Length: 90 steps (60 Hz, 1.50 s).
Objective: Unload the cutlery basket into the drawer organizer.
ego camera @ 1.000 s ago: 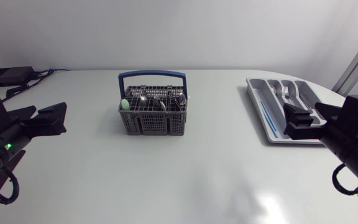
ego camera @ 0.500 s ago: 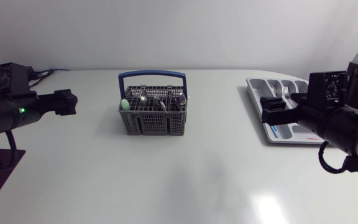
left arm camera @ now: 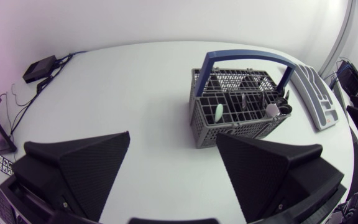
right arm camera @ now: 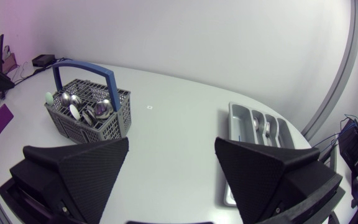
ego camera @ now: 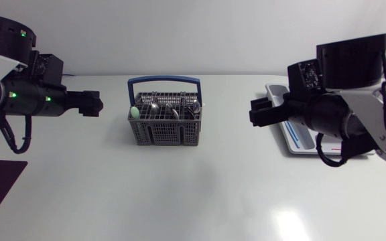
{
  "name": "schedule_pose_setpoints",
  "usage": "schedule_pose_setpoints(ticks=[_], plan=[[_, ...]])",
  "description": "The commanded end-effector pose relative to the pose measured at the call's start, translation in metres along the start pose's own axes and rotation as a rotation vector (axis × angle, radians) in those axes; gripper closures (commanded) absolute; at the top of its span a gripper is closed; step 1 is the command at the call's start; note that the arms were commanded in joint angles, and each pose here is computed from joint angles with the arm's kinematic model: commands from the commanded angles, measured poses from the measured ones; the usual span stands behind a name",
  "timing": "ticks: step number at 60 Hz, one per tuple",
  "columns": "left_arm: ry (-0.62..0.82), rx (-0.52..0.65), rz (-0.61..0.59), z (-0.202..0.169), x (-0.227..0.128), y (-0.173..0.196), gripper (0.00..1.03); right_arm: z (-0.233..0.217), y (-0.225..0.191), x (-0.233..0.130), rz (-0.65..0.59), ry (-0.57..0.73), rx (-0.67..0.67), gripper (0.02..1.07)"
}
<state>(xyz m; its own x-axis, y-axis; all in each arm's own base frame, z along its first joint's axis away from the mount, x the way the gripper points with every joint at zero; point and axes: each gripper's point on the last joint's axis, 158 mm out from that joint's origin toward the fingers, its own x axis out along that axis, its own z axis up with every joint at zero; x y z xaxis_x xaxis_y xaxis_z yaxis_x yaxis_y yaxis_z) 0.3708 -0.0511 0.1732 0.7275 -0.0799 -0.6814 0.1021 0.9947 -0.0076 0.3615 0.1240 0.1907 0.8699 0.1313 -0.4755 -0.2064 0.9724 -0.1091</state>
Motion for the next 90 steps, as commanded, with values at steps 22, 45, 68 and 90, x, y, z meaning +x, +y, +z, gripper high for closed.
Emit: schedule_pose_setpoints(ticks=[22, 45, 68, 90], plan=[[0.028, 0.085, -0.093, 0.021, 0.022, -0.052, 0.06, 0.013, 0.041, 0.018, 0.062, 0.087, 0.031, 0.07], [0.077, 0.145, -0.113, 0.016, 0.052, -0.066, 0.06, -0.008, 0.083, 0.043, 0.154, 0.218, -0.029, 0.07], [0.069, 0.21, -0.181, 0.029, 0.064, -0.066, 0.06, -0.031, 0.109, 0.059, 0.27, 0.333, -0.188, 0.07], [0.128, 0.244, -0.167, 0.017, 0.079, -0.054, 0.06, -0.032, 0.12, 0.067, 0.309, 0.36, -0.228, 0.07]])
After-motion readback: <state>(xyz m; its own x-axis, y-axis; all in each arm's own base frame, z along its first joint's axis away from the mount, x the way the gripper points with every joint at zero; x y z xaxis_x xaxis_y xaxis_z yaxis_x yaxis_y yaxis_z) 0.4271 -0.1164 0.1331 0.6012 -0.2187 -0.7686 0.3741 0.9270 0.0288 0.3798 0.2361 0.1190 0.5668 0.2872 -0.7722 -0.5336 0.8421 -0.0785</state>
